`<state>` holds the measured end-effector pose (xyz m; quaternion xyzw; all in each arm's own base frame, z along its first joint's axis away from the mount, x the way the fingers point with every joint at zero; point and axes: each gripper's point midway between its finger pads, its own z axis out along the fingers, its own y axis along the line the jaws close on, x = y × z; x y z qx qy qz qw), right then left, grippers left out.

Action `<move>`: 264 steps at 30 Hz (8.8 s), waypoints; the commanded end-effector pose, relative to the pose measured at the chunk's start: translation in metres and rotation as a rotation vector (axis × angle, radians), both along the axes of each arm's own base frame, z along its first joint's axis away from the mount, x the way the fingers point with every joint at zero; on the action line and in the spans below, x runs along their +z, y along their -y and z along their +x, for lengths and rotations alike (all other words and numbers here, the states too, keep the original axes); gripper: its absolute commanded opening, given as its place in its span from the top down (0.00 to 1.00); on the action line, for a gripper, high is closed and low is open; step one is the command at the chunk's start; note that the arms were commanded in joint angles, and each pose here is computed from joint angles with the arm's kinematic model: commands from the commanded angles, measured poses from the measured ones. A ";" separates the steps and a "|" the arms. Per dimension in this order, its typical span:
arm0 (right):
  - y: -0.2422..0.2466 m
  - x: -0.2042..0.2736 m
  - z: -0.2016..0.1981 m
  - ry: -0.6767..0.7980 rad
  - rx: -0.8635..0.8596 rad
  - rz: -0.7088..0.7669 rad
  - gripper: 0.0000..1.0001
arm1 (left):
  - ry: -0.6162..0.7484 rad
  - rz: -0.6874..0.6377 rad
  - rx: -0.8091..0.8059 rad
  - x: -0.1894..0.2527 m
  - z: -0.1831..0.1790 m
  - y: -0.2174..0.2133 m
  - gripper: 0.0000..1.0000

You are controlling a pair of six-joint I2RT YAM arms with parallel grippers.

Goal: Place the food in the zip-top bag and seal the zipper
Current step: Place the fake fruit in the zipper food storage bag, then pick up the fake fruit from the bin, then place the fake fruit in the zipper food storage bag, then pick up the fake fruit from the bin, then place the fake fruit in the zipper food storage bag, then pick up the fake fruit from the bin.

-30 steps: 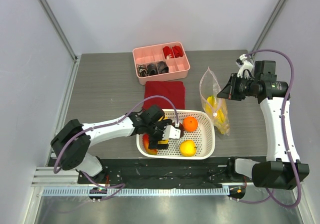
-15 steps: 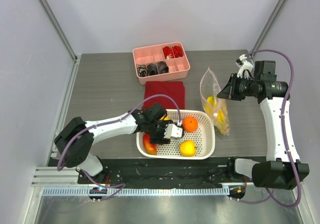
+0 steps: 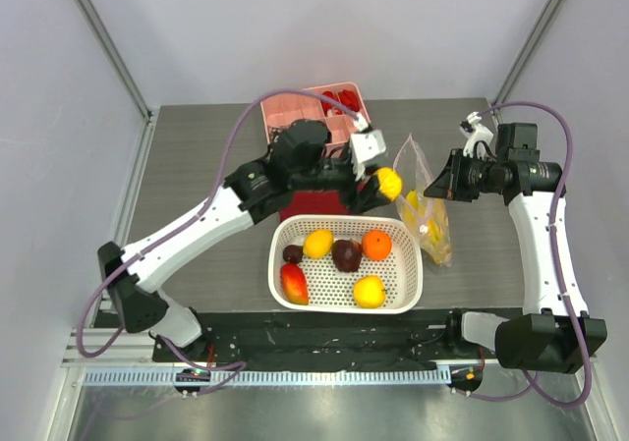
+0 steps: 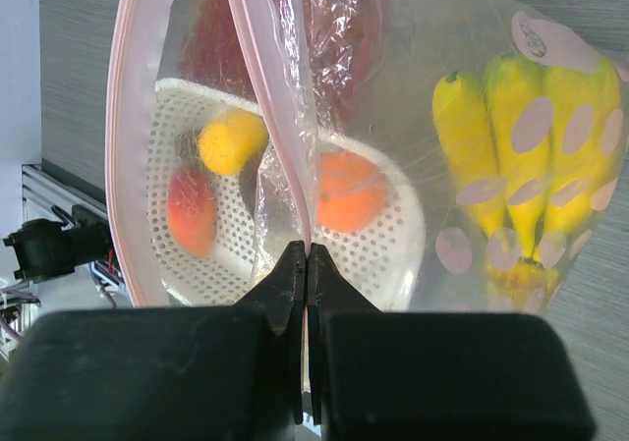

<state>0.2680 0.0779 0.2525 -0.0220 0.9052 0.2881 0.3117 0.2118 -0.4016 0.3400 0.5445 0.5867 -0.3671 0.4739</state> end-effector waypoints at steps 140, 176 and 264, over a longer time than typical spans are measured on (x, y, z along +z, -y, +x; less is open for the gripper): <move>-0.007 0.075 -0.010 0.213 0.089 -0.020 0.99 | -0.136 -0.023 -0.075 0.000 -0.015 0.069 0.65; 0.003 0.058 -0.002 0.138 -0.027 -0.003 0.99 | -0.230 0.043 0.061 -0.068 -0.046 -0.011 0.00; 0.013 0.043 0.008 0.096 -0.047 -0.024 0.99 | 0.447 -0.001 -0.021 -0.122 -0.022 -0.005 0.00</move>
